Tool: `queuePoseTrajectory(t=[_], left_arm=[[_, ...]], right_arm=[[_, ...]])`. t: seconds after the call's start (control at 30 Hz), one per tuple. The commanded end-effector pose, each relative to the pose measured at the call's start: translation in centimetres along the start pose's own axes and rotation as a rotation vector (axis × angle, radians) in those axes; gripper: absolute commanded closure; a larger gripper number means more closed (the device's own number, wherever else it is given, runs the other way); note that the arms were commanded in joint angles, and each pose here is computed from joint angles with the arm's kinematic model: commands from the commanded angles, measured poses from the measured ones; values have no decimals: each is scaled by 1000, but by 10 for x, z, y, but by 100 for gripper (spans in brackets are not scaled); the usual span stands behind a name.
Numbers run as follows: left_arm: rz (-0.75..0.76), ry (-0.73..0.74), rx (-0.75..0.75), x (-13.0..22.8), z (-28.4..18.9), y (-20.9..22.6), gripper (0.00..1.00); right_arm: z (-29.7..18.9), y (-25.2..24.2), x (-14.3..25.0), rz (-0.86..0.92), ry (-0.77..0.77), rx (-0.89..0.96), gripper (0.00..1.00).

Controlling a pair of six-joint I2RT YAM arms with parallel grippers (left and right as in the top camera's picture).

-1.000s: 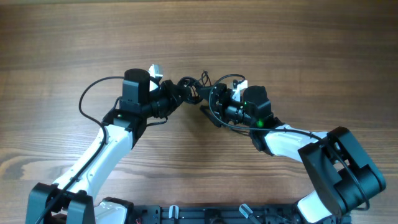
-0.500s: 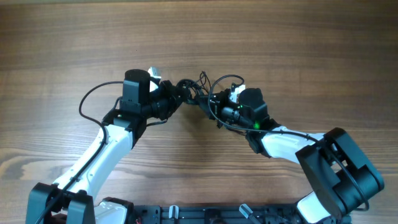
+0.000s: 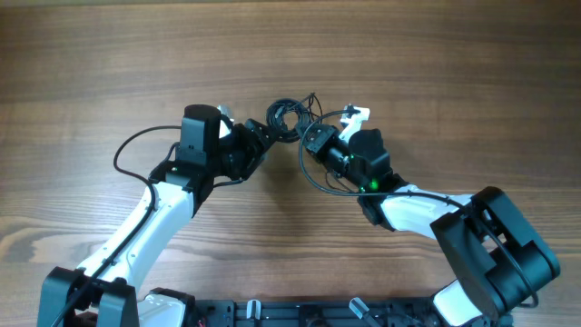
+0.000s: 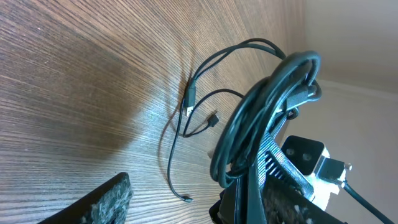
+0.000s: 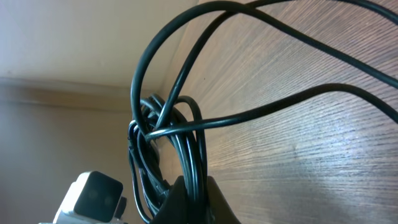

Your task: Untangle cables

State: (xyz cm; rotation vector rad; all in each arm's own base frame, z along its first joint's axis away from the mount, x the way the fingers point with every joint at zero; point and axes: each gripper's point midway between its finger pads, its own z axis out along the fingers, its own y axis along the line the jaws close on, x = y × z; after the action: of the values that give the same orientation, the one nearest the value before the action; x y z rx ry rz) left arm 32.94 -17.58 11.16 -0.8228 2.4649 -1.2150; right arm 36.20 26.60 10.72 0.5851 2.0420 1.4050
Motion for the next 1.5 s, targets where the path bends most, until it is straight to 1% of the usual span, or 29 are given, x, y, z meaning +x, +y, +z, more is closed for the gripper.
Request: queuePoseTrajectory(t=[0.0, 0.03, 0.07, 0.13, 0.2, 0.27, 0.3, 0.33, 0.4, 0.43, 0.6, 0.63, 0.7, 0.73, 0.77, 0.8, 0.83, 0.87, 0.93, 0.97, 1.07, 1.1, 1.2, 1.3, 1.33, 1.4, 1.47], left_arm=[[21, -43, 23, -9, -3, -9, 36], [14, -72, 14, -14, -4, -8, 44], [0, -89, 8, -17, -4, -7, 50], [-6, -113, 0, -21, -4, -6, 64], [-6, -117, -1, -22, -4, -6, 65], [-7, -123, -4, -23, -5, -5, 65], [-7, -126, -5, -23, -5, -5, 70], [-7, -126, -6, -23, -5, -5, 79], [-7, -126, -6, -23, -5, -5, 92], [-7, -126, -6, -23, -5, -5, 96], [1, -130, -8, -24, -5, -4, 96], [5, -135, -11, -25, -5, -4, 96], [116, -151, -13, -28, -5, -6, 96], [249, -167, -25, -31, -6, -7, 96], [371, -170, -39, -32, -6, -6, 96], [501, -165, -52, -32, -6, -5, 96], [592, -161, -60, -31, -6, -5, 96], [692, -158, -70, -31, -6, -4, 96], [846, -152, -84, -31, -6, -4, 96], [956, -148, -96, -31, -6, -3, 96], [970, -146, -97, -31, -6, -3, 96], [967, -145, -96, -31, -6, -3, 96], [965, -99, -59, -18, -3, -6, 96], [860, -77, -49, -9, 0, -6, 96], [856, -60, -39, -3, 2, -7, 96], [872, -30, -24, 8, 6, -10, 96], [888, -11, -15, 17, 9, -12, 96]], right_arm=[[3, 5, 7, -35, -21, -6, 96], [3, 8, 13, -39, -8, -13, 96], [4, 9, 16, -42, -4, -14, 96], [4, 11, 19, -53, -7, -20, 96], [4, 19, 19, -103, -10, -52, 96], [4, 24, 18, -110, -15, -72, 96], [4, 24, 18, -111, -12, -73, 96], [4, 24, 19, -111, -8, -75, 96], [4, 25, 20, -110, -4, -76, 96], [4, 25, 20, -109, -4, -75, 96], [4, 24, 20, -105, -4, -75, 96], [4, 24, 20, -104, -2, -72, 94], [4, 16, 26, -100, 30, -45, 72], [4, 7, 31, -93, 58, -8, 55], [4, -4, 34, -85, 71, 33, 46], [2, -17, 35, -73, 82, 87, 31], [1, -28, 36, -61, 98, 128, 25], [-1, -33, 38, -62, 128, 138, 25], [-7, -25, 44, -97, 258, 63, 27], [-25, -18, 42, -39, 417, -31, 29], [-49, 0, 32, -23, 542, -172, 36], [-53, 14, 29, -12, 557, -226, 36], [-45, 35, 24, 11, 484, -266, 38], [-24, 23, 29, 109, 375, -155, 47], [-17, 19, 34, 143, 344, -117, 52], [-11, 19, 36, 190, 291, -90, 58], [-8, 16, 32, 217, 253, -75, 59]])
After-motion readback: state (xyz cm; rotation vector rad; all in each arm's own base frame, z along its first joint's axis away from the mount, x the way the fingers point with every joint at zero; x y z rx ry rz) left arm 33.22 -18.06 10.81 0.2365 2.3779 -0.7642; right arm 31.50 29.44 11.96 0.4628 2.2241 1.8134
